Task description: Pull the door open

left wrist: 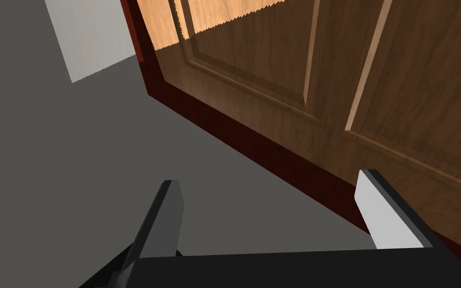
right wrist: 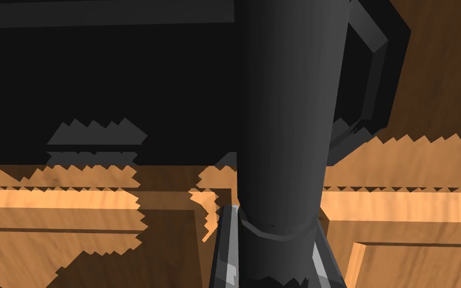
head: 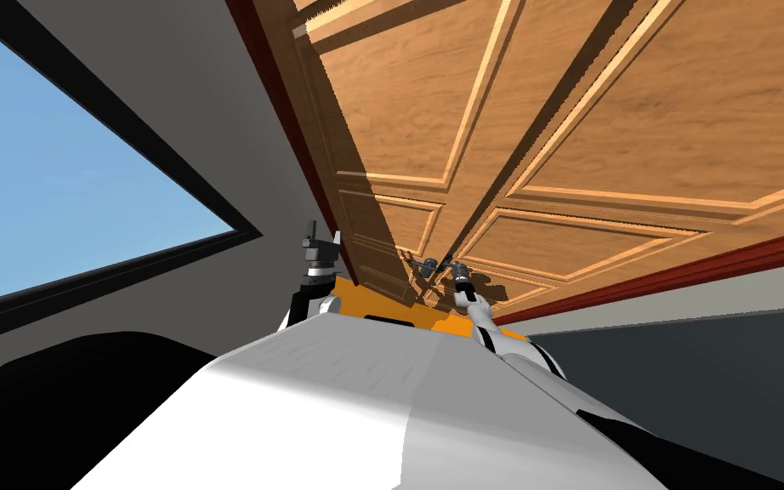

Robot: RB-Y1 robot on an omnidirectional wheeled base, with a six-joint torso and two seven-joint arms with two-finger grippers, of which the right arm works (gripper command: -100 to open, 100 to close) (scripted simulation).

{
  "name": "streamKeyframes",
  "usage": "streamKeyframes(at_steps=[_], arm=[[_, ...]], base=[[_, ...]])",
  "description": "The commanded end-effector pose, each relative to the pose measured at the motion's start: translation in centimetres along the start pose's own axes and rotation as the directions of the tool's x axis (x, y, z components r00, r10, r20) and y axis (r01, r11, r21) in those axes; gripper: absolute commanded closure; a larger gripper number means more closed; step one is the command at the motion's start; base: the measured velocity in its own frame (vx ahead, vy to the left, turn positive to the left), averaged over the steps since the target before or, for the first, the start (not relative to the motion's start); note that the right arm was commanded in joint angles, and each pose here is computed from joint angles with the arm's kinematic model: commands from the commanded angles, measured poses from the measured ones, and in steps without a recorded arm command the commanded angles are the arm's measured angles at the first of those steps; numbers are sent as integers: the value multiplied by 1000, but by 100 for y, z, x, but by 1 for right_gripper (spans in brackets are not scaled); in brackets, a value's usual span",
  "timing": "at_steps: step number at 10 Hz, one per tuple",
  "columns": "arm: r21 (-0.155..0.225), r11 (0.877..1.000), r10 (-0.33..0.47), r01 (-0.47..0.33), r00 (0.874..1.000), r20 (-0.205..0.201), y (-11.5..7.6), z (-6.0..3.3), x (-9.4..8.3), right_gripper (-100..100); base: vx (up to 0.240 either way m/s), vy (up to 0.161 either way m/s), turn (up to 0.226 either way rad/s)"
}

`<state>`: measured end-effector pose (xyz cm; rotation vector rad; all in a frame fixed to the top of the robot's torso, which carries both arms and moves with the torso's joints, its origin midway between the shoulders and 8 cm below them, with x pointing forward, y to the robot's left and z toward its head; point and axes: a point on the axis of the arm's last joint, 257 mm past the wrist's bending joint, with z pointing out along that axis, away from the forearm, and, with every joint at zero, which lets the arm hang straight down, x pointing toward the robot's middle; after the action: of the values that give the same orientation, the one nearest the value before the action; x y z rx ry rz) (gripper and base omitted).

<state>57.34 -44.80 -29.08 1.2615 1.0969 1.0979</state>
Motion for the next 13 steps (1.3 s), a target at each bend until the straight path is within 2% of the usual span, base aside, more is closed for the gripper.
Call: streamKeyframes(at_steps=[1, 4, 5, 7, 10, 13], arm=[[3, 1000, -2, 2, 1000, 1, -13, -9, -10, 100], [3, 1000, -2, 2, 1000, 1, -13, -9, -10, 100], [13, 1000, -12, 12, 1000, 11, -37, -50, -142, 100], [15, 1000, -16, 16, 1000, 4, -35, -58, -157, 100], [15, 1000, -13, 14, 999, -36, -30, -41, -24, 100], [13, 1000, -2, 3, 995, -101, -25, -5, 267, 100]], base=[[-24, -13, 21], [-8, -2, 2], [-140, -59, -21], [-189, -77, 31], [-205, -43, 61], [-214, -92, 105]])
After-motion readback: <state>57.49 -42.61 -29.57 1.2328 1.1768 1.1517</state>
